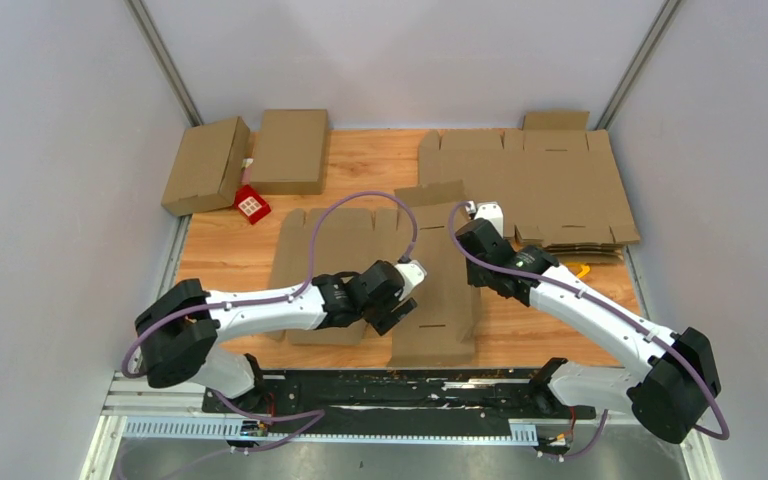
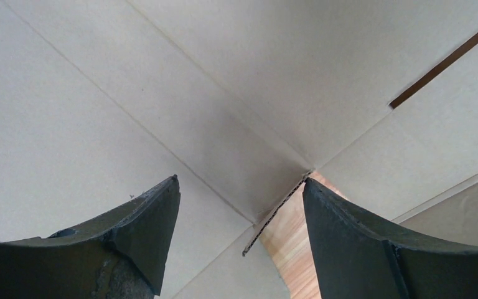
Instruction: Fold the paper box
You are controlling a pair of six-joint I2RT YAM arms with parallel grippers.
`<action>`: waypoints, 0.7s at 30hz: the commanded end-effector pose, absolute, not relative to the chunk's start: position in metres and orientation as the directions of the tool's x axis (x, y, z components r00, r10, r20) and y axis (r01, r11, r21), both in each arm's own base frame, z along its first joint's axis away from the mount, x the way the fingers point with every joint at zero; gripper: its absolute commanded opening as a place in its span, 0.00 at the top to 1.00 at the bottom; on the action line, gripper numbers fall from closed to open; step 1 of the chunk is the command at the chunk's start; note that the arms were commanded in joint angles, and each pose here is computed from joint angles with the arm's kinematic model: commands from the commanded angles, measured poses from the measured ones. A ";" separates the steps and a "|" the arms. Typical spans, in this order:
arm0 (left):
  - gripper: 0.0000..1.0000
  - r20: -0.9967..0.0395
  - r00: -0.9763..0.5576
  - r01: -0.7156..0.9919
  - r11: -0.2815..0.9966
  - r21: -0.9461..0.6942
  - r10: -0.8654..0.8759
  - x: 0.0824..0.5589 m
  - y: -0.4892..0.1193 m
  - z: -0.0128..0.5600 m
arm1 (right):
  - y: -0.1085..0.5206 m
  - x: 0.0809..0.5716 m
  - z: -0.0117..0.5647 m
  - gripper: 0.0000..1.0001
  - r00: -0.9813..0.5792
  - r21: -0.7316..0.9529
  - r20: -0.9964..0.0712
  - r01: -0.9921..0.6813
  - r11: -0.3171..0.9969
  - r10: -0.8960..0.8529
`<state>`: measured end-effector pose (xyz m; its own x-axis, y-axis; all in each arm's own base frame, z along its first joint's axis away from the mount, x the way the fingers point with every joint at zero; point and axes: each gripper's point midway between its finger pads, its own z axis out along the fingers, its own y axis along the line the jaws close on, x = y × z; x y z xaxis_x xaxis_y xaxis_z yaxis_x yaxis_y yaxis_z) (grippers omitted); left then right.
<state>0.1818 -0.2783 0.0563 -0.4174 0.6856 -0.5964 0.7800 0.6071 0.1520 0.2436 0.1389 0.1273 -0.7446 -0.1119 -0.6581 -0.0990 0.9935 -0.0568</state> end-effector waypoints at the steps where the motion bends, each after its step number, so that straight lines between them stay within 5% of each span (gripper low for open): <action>1: 0.21 -0.638 -0.432 0.765 0.633 0.114 0.637 0.188 -0.286 0.064 | 0.144 0.246 0.125 0.88 -0.739 -0.049 -0.663 -0.116 0.992 -0.119; 13: 0.27 -0.640 -0.494 0.679 0.721 0.139 0.589 0.205 -0.273 0.058 | 0.148 0.245 0.117 0.84 -0.754 -0.049 -0.642 -0.136 0.990 -0.135; 16: 0.26 -0.689 -0.498 0.677 0.732 0.069 0.526 0.206 -0.274 0.069 | 0.148 0.242 0.115 0.71 -0.772 -0.053 -0.618 -0.146 0.988 -0.147; 19: 0.23 -0.719 -0.495 0.662 0.748 0.051 0.487 0.208 -0.269 0.076 | 0.150 0.234 0.119 0.30 -0.807 -0.048 -0.570 -0.151 0.987 -0.151; 21: 0.23 -0.727 -0.494 0.657 0.752 0.048 0.478 0.209 -0.269 0.078 | 0.151 0.228 0.123 0.26 -0.822 -0.028 -0.552 -0.152 0.988 -0.142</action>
